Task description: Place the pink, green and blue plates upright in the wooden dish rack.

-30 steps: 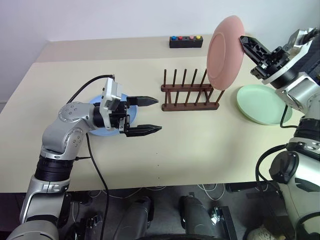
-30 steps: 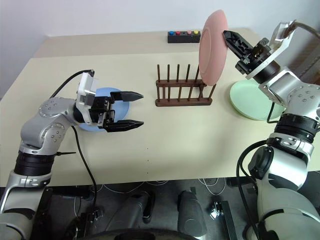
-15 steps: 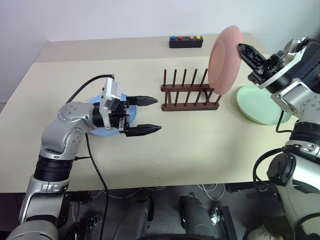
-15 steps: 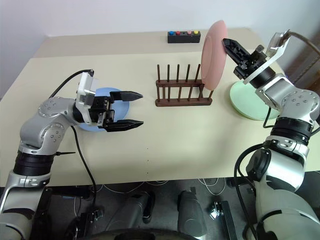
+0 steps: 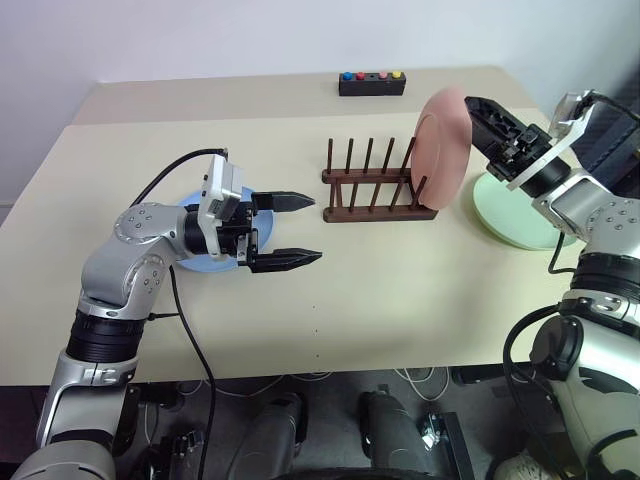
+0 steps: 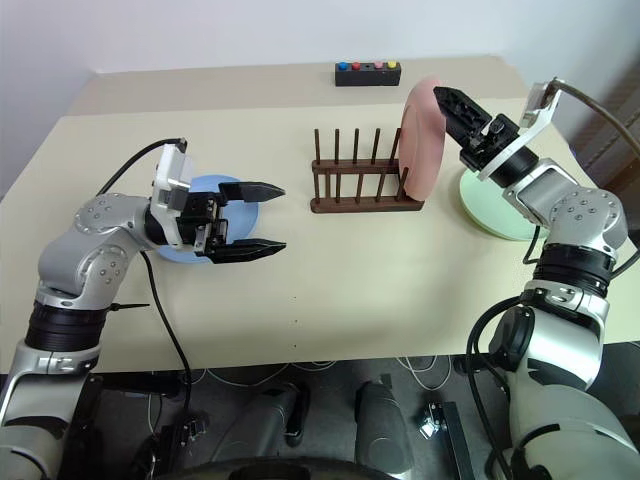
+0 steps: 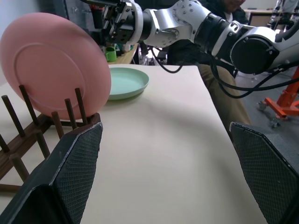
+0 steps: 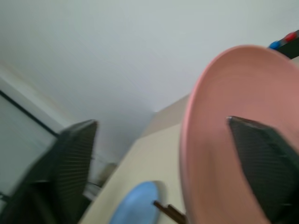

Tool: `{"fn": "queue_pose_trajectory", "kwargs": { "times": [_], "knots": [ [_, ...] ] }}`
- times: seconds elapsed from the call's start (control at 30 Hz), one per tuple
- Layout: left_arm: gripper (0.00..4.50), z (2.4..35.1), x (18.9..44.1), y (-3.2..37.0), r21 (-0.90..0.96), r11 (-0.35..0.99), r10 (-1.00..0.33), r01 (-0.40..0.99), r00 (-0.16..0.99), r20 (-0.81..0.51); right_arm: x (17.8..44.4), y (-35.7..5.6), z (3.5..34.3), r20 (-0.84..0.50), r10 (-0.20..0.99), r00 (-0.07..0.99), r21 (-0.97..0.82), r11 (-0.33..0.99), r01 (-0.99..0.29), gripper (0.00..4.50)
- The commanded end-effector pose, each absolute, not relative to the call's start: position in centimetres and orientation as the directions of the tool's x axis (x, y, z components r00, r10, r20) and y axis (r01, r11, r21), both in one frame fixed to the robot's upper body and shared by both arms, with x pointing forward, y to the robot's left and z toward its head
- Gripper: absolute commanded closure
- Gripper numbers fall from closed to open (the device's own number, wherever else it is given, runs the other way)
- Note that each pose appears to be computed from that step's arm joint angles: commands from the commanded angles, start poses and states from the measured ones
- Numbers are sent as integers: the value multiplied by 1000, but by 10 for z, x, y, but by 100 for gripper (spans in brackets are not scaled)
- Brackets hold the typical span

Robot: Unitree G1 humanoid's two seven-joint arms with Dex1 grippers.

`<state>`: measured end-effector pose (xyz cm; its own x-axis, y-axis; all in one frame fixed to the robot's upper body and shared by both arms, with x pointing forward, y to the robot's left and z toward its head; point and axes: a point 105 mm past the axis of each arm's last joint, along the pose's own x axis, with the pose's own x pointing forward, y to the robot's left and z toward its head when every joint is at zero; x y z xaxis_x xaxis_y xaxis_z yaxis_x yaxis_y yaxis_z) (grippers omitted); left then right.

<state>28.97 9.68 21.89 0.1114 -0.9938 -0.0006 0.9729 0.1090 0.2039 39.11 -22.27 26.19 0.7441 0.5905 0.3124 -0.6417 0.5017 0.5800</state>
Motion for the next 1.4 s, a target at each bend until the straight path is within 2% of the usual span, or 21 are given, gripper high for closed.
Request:
{"fn": "queue_pose_trajectory", "kwargs": {
  "times": [0.03, 0.27, 0.4, 0.43, 0.5, 0.6, 0.73, 0.8, 0.9, 1.03, 1.17, 1.3, 1.4],
  "knots": [
    [0, 233, 287, 97, 272, 109, -994, 956, 110, 11, 387, -231, 293, 370, 560, 741, 446, 593, -670, 4],
    [0, 233, 286, 96, 269, 102, -995, 958, 102, 15, 377, -250, 322, 480, 464, 744, 344, 681, -647, 4],
    [0, 234, 285, 96, 272, 105, -994, 957, 104, 18, 366, -262, 329, 495, 413, 764, 254, 772, -582, 4],
    [0, 234, 285, 97, 271, 105, -994, 957, 103, 20, 360, -265, 320, 414, 430, 803, 146, 839, -524, 4],
    [0, 233, 281, 93, 255, 84, -996, 963, 79, 31, 344, -270, 298, 241, 463, 853, -47, 883, -466, 4],
    [0, 230, 279, 83, 265, 67, -998, 962, 61, 31, 334, -288, 282, 83, 404, 911, -144, 909, -390, 4],
    [0, 219, 291, 70, 317, 113, -993, 942, 120, -3, 325, -297, 232, -259, 338, 905, -354, 839, -414, 4],
    [0, 216, 292, 66, 340, 111, -993, 934, 121, -9, 322, -298, 219, -334, 315, 888, -385, 815, -434, 4],
    [0, 217, 288, 54, 336, 90, -996, 938, 87, 26, 323, -289, 204, -373, 349, 860, -317, 822, -472, 4],
    [0, 222, 293, 45, 348, 125, -992, 929, 112, 56, 330, -306, 158, -526, 221, 821, -375, 806, -458, 4],
    [0, 224, 298, 44, 341, 179, -984, 923, 165, 69, 344, -310, 155, -511, 209, 834, -342, 841, -420, 4],
    [0, 223, 293, 37, 343, 170, -985, 924, 154, 74, 354, -314, 151, -514, 185, 837, -358, 841, -405, 4],
    [0, 220, 296, 35, 331, 201, -980, 922, 189, 68, 361, -315, 149, -505, 185, 843, -354, 847, -398, 4]
  ]
}}
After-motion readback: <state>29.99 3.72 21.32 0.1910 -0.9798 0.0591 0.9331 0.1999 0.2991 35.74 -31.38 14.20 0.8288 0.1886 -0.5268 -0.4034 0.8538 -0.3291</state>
